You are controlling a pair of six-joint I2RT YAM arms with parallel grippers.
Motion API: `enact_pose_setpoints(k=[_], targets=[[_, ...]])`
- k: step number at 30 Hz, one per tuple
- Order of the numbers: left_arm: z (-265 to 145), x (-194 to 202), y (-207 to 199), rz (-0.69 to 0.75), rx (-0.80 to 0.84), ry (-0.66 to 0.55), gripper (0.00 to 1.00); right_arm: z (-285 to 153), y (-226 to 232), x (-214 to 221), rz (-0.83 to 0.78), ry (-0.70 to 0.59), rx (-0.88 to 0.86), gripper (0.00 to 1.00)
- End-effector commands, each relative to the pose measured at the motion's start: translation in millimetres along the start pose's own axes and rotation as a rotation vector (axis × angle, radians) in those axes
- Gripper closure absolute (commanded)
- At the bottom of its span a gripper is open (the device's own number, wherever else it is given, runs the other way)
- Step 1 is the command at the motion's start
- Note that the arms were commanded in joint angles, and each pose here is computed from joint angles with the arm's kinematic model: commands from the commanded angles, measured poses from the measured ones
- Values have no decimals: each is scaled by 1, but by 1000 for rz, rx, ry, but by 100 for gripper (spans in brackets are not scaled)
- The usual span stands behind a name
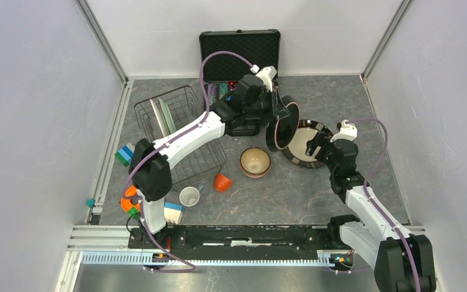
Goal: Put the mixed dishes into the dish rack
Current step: Pick up the plate at the center of the board, then insert the plate into the dish rack.
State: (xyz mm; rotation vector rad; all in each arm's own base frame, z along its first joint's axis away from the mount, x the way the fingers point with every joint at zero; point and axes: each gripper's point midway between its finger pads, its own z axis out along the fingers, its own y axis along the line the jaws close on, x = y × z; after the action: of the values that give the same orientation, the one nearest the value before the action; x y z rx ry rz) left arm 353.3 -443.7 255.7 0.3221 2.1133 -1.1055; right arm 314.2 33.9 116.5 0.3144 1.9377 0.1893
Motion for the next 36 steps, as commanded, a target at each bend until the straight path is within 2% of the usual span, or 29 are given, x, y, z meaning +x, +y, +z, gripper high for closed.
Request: enact_pose_setpoints(k=[1, 5, 11, 14, 20, 26, 36], targets=[[-60, -80, -47, 99, 98, -252, 98, 2, 16, -17, 24, -17, -61, 15], [-80, -96, -39, 80, 92, -297, 98, 4, 14, -14, 5, 4, -51, 15], [-131, -131, -31, 51, 97, -412, 98, 5, 13, -11, 1, 26, -43, 15], [-156, -144, -6, 55, -20, -488, 98, 6, 13, -6, 21, 43, -41, 15], [-204, -151, 59, 56, -354, -633, 98, 9, 19, 2, 47, 81, -65, 15], [-239, -153, 88, 35, -468, -719, 98, 10, 20, 5, 58, 93, -70, 15], [-259, -151, 126, 46, -643, -739, 98, 10, 20, 6, 56, 97, -70, 15]])
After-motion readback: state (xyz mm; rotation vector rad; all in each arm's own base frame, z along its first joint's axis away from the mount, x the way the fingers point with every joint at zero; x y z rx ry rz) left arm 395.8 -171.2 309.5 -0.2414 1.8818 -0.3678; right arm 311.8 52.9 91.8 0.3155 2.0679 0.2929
